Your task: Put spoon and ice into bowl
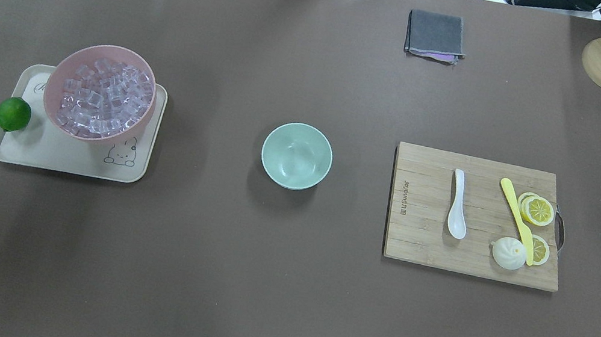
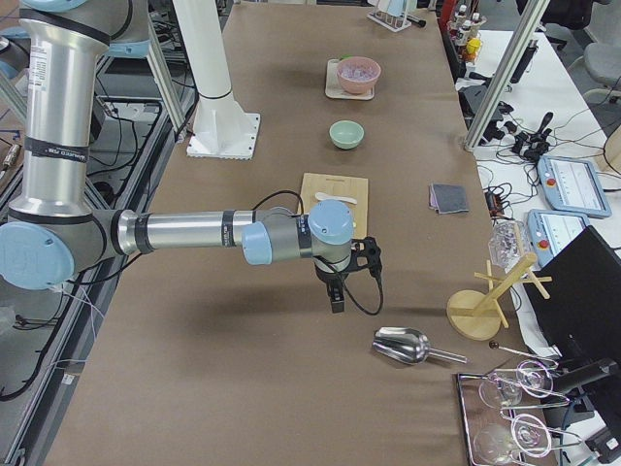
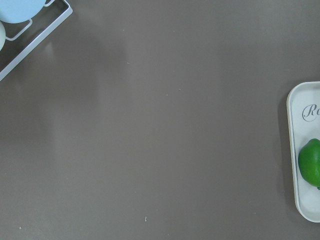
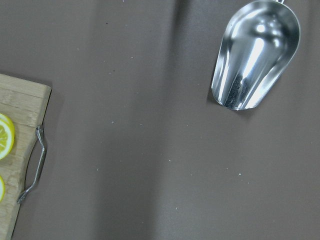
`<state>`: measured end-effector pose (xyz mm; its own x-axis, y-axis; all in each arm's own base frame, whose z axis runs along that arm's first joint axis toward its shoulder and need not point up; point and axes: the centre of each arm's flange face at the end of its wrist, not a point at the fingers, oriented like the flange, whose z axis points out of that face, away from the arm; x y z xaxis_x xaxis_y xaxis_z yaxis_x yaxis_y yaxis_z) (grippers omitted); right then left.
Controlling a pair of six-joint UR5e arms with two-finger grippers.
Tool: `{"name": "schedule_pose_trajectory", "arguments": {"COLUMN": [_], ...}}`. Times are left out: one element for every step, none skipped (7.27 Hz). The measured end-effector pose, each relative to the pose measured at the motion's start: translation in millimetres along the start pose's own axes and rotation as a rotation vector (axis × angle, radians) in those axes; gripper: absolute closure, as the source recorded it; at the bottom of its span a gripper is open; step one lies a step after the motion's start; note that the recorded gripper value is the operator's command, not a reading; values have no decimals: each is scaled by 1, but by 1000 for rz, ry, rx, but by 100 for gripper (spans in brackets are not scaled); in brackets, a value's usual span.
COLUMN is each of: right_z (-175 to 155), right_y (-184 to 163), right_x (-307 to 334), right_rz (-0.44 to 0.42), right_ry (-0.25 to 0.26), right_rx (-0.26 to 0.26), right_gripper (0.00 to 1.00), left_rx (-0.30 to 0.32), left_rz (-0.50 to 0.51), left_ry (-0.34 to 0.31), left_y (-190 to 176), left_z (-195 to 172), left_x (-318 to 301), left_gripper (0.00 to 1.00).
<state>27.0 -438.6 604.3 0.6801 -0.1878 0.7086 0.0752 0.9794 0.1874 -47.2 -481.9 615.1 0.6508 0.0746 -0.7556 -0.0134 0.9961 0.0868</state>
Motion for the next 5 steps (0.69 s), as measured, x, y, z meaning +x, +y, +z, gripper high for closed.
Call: {"name": "schedule_pose_trajectory", "arguments": {"right_z": [0, 0, 0, 0, 0], "right_y": [0, 0, 1, 1, 1], "right_x": [0, 0, 1, 0, 0], "right_rz": [1, 2, 3, 6, 8], "right_ry": [0, 0, -1, -3, -6], "right_rx": [0, -1, -1, -1, 0], "right_gripper": [0, 0, 0, 0, 0], "left_rx": [2, 9, 12, 11, 12], "left_rz": [2, 9, 15, 15, 18], "left_ry": [-2, -11, -23, -29, -31], "left_y": [-1, -5, -7, -7, -7], "left_z": [0, -2, -2, -1, -1], "left_x": [1, 3, 3, 1, 0], "left_gripper": [2, 2, 2, 2, 2]}}
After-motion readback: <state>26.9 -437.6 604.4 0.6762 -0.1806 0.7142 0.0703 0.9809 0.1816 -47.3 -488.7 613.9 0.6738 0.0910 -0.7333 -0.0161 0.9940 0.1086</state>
